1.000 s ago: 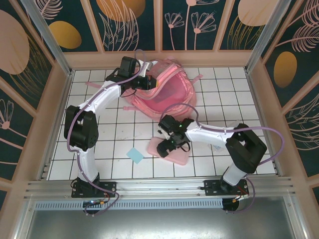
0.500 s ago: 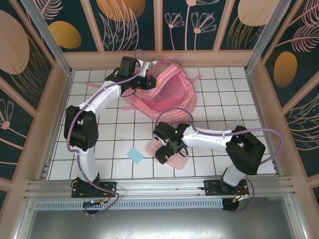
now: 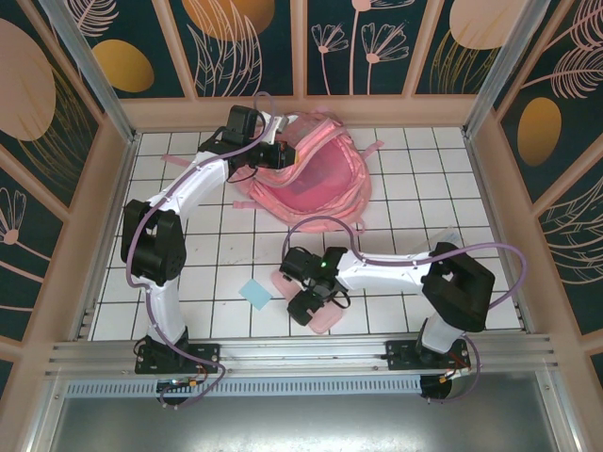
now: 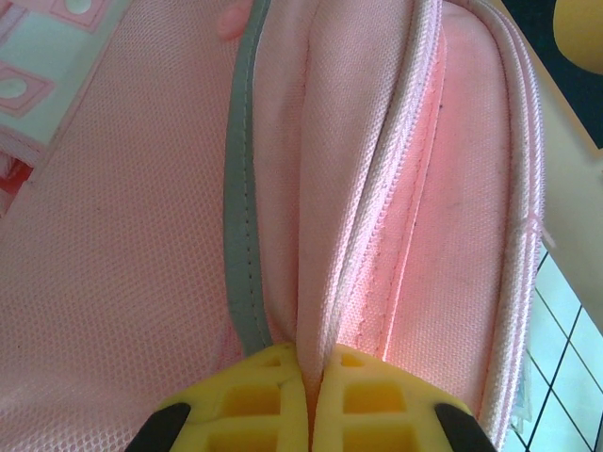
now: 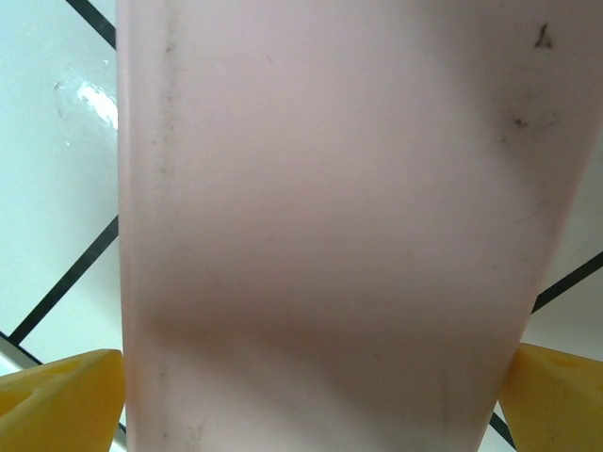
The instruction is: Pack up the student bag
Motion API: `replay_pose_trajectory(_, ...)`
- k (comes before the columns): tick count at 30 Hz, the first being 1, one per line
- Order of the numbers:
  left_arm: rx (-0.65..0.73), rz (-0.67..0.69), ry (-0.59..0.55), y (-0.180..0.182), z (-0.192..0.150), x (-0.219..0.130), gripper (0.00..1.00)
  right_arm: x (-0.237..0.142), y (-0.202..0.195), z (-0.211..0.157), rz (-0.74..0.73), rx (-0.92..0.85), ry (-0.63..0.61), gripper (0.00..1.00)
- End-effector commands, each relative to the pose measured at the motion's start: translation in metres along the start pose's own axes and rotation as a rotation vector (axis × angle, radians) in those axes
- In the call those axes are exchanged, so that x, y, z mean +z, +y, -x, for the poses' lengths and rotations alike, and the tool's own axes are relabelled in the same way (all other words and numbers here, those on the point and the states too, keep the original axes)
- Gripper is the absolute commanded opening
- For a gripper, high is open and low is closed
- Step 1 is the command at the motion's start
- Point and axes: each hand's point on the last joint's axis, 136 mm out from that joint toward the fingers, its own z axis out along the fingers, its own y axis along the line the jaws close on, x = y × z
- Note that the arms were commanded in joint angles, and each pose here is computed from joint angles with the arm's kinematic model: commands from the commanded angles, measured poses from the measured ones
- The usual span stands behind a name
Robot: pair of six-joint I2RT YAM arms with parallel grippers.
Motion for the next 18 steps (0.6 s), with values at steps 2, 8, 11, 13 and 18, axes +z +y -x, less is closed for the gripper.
replay_pose_trajectory(2,0.059,-0.036,-0.092,-0.016,0.033,-0.017,0.0,0.018,-0.012,-0.014,-0.078,0.033,0.06,0.99)
replay_pose_trajectory(8,0.058,-0.037,-0.095,-0.017,0.033,-0.018,0.0,0.03,-0.014,-0.015,-0.111,0.062,0.074,0.99)
replay_pose_trajectory(11,0.057,-0.038,-0.096,-0.017,0.032,-0.018,0.0,0.032,-0.012,-0.019,-0.108,0.062,0.087,0.99)
replay_pose_trajectory(13,0.058,-0.037,-0.097,-0.017,0.033,-0.018,0.0,0.03,-0.009,-0.017,-0.09,0.069,0.072,0.99)
replay_pose_trajectory(18,0.057,-0.031,-0.107,-0.017,0.035,-0.02,0.0,0.008,-0.005,0.0,-0.04,0.079,-0.006,0.94)
